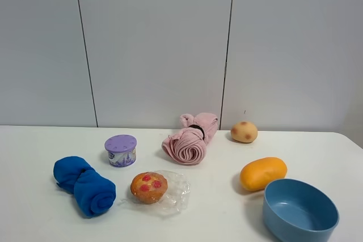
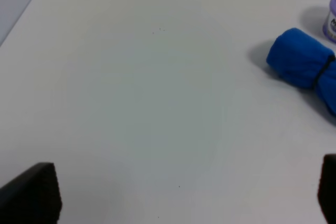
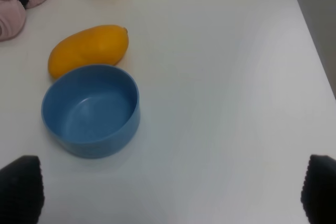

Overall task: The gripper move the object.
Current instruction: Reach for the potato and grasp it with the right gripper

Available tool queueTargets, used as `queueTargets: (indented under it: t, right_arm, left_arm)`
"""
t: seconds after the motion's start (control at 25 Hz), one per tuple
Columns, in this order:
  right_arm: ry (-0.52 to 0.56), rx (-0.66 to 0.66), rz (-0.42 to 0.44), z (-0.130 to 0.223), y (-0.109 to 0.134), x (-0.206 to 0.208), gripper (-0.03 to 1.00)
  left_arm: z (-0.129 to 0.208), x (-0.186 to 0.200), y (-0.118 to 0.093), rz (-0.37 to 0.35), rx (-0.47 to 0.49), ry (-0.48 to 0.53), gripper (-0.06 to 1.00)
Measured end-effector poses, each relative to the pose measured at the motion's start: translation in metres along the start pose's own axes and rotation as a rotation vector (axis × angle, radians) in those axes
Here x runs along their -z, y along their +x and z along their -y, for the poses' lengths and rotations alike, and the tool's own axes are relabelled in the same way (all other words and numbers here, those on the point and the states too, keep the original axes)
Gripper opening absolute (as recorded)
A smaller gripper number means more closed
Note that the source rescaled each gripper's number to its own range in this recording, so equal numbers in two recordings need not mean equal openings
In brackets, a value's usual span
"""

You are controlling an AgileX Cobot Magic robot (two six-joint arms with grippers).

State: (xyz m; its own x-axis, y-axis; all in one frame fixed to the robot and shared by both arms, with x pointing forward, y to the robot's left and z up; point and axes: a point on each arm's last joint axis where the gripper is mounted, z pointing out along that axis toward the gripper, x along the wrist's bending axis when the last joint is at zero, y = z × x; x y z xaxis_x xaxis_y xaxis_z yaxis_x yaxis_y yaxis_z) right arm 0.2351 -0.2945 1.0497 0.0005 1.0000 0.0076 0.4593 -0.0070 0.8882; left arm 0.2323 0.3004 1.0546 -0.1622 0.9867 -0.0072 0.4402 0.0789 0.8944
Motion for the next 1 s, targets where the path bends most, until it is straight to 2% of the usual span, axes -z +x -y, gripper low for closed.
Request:
queueTargets:
  t: [1.0]
  right_arm:
    - [0.000, 0.000, 0.000, 0.0000, 0.0000, 0.0000, 0.99]
  left_arm:
    - [0.0000, 0.0000, 0.0000, 0.000, 0.000, 0.000, 1.00]
